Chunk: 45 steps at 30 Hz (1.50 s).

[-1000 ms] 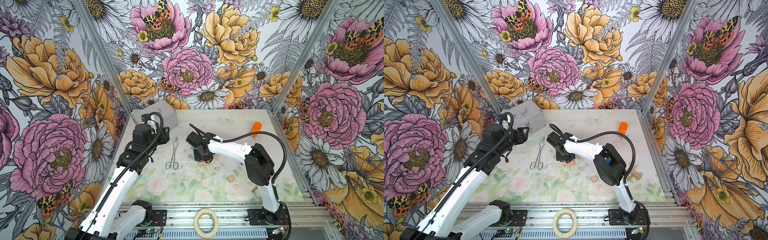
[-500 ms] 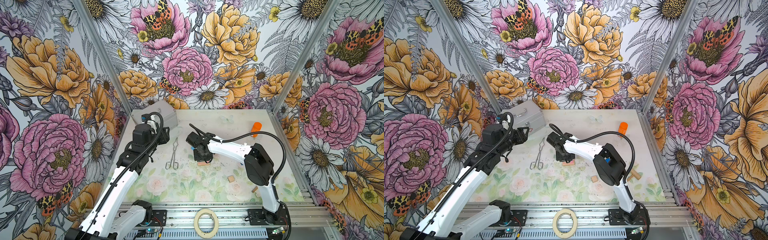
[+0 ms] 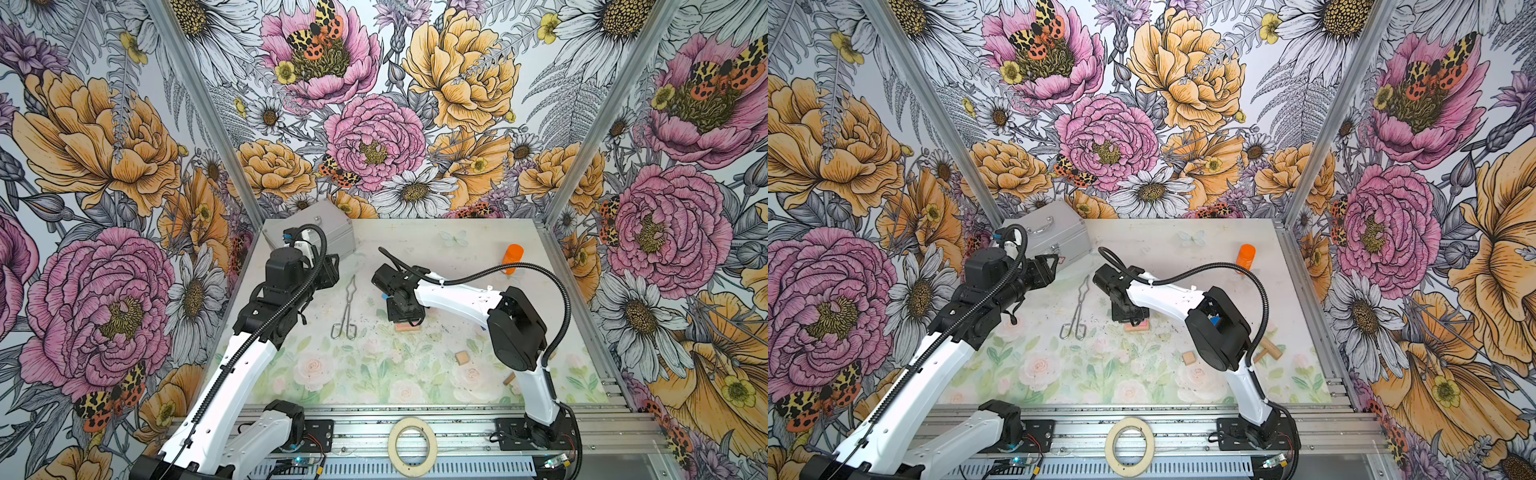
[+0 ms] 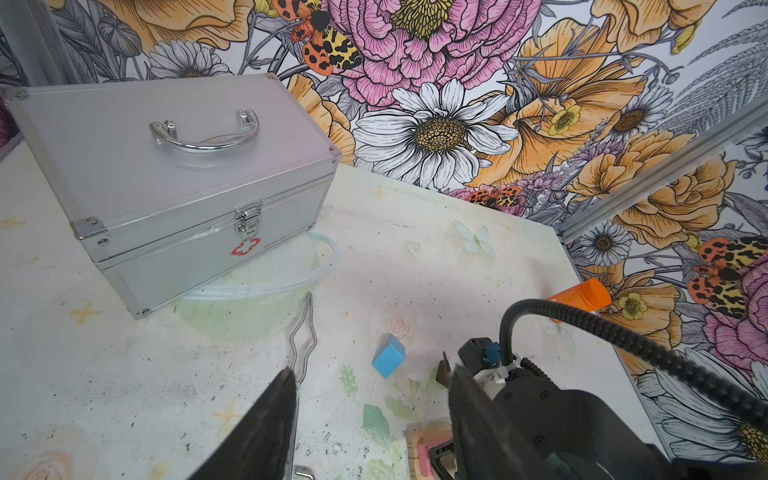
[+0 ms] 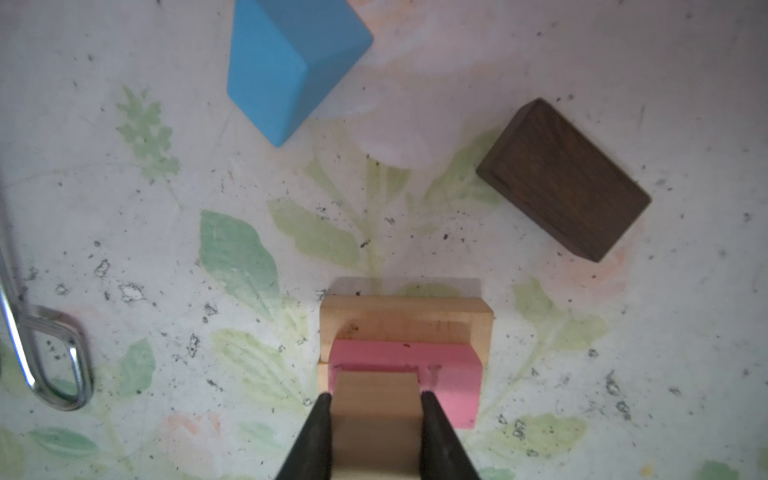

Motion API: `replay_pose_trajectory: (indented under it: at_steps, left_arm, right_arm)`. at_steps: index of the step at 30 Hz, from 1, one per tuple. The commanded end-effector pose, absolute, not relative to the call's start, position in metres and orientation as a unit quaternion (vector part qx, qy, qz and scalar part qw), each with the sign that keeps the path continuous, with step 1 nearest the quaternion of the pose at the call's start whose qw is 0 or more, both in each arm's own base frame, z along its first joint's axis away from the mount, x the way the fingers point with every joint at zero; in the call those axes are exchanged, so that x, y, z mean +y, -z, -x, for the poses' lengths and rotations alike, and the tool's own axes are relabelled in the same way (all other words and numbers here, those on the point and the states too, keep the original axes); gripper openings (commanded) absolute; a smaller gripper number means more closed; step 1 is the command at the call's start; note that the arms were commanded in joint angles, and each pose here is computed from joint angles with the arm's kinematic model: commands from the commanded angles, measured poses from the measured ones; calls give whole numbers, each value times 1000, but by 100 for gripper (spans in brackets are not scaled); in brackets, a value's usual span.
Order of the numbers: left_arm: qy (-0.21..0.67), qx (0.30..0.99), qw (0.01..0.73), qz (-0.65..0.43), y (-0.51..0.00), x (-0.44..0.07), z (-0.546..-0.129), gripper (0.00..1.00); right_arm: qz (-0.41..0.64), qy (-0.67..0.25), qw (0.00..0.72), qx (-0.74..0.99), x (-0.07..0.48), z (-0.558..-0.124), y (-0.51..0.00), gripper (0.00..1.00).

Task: Build the wood block tower
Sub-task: 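Lower the cube onto the wooden base beside the pink block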

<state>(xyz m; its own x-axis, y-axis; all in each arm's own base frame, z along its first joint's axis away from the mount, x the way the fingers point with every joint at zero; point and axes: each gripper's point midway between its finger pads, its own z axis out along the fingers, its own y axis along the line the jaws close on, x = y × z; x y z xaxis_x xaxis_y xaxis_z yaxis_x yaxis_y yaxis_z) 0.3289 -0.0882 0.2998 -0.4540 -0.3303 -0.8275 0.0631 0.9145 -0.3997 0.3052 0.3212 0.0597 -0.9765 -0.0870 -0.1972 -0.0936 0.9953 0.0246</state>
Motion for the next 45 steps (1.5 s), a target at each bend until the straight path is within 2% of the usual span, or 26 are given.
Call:
replay_pose_trajectory:
  at_steps: [1,17,29,45]
  left_arm:
    - [181,838,509,75,-291,-89,-328,60]
    - [182,839,508,74,-291,-89,-328,60]
    - [182,839,507,73,-290,-90,-328,61]
    - [183,839,507,72,-290,-90,-327,60]
  right_arm:
    - [30,-14,113,993,320,-315,-61,0]
    - [30,-16,108,994,321,-313,-59,0]
    - [28,-17,104,994,321,-311,-57,17]
    - [29,-17,102,994,321,-309,-56,31]
